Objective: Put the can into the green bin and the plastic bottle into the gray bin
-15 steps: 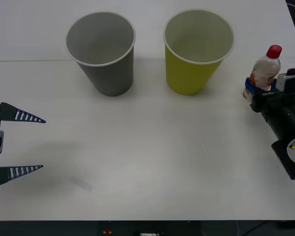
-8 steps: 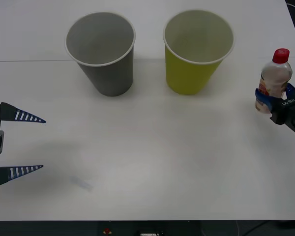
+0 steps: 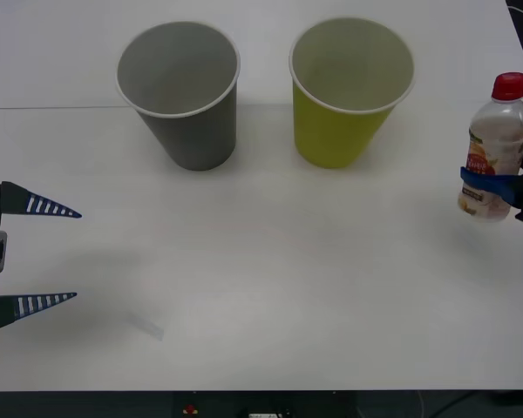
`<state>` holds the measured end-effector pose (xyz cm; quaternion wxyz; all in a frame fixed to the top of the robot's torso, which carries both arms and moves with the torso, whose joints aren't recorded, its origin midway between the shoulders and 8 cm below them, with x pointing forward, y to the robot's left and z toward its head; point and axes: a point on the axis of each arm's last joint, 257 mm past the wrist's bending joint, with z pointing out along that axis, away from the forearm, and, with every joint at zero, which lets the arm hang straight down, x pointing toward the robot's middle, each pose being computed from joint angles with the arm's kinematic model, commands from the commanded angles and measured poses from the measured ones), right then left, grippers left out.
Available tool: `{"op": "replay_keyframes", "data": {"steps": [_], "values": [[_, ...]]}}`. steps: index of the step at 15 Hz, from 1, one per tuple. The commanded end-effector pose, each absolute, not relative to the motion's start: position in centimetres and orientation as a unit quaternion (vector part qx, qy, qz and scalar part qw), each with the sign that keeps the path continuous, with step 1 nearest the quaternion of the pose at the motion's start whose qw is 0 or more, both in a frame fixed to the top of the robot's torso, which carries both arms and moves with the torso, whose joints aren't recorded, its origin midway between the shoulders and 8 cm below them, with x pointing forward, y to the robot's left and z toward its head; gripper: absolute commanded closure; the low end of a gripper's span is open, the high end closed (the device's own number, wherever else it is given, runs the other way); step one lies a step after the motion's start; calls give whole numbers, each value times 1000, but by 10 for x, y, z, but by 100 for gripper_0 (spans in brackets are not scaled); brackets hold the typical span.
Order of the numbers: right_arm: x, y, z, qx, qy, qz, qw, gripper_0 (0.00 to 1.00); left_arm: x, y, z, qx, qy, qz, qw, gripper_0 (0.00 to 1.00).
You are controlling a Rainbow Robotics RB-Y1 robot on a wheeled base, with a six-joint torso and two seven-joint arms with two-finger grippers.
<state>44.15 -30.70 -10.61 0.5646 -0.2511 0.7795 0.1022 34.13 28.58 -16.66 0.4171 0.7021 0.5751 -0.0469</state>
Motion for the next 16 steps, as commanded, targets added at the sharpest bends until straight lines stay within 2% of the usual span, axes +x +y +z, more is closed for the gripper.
{"op": "replay_keyframes", "data": {"steps": [1, 5, 16], "values": [[427, -287, -91, -228, 800, 151, 535, 100, 341, 286, -167, 702, 575, -47, 417, 0], [421, -253, -56, -223, 807, 189, 513, 100, 341, 286, -167, 702, 575, -47, 417, 0], [444, -159, 12, -389, 756, 161, 502, 100, 341, 286, -167, 702, 575, -47, 417, 0]]}}
